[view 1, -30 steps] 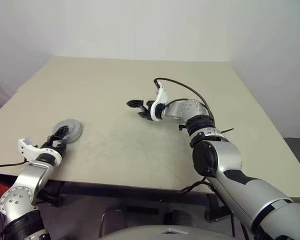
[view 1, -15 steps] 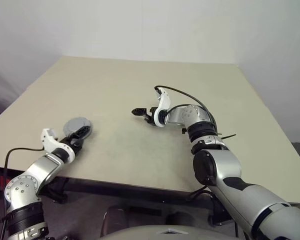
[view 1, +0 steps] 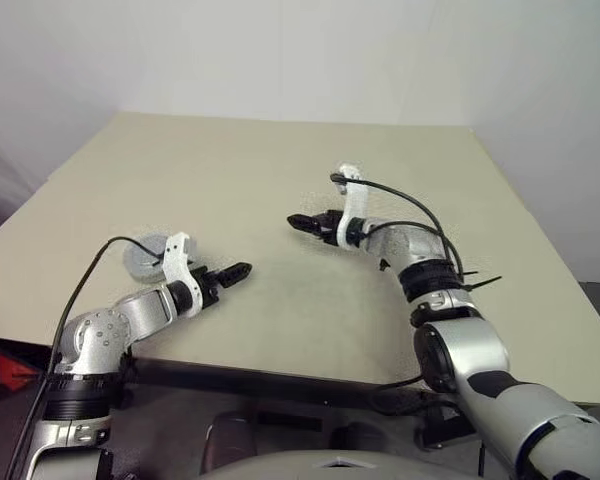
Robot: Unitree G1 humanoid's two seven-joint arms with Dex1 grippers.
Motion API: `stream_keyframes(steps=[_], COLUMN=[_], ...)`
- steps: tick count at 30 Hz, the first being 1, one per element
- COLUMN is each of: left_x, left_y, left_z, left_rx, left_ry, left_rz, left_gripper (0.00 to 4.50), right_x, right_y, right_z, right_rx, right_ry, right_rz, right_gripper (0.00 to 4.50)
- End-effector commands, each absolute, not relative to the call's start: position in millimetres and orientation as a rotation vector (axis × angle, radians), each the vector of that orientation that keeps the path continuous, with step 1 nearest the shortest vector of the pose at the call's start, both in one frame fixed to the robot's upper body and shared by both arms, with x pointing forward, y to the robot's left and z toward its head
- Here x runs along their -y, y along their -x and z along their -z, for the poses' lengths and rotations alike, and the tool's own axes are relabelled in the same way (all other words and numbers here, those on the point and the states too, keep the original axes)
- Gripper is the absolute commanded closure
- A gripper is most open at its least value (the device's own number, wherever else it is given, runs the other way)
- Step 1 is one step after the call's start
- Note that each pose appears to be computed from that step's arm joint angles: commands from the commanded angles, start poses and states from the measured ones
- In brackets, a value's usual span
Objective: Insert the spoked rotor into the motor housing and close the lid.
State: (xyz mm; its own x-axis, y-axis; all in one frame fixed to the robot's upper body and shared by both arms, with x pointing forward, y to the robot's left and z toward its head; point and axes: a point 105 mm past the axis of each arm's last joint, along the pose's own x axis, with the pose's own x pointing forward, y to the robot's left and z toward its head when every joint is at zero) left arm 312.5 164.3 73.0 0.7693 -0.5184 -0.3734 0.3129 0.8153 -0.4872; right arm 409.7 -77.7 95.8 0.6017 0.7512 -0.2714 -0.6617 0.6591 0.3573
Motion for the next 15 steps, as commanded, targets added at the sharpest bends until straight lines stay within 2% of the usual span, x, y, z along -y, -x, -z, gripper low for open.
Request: stream_keyframes(steps=[1,5,9,12,15], left_x=[-165,-176,-166,-163,-162], left_y=[-322,-327,-327,-324,-323], left_z=[-100,-100,-109,-108,-108], left_rx=[-0.371,-0.313,-0.246,-0.242,-0.24], left_ry=[0.257,0.065,0.095,0.1,0.107], left_rz=[0.533,0.561,0.626,0.655,0.659], left_gripper=[0.03,0.03,0.03,0.03,0.03], right_x=[84,100,105,109,111], right_y=[-409,-392,-363,-352,-351], right_z=[-118,-126,-110,-98,-97], right_rx=[-0.301,-0.237,-0.25,-0.233,-0.197], right_ry=[-0.117,-0.024,0.141,0.245,0.247], right_rz=[-0.935,-1.104,-1.266,-1.299,-1.294], right_gripper=[0.0,0.0,0.0,0.0,0.0])
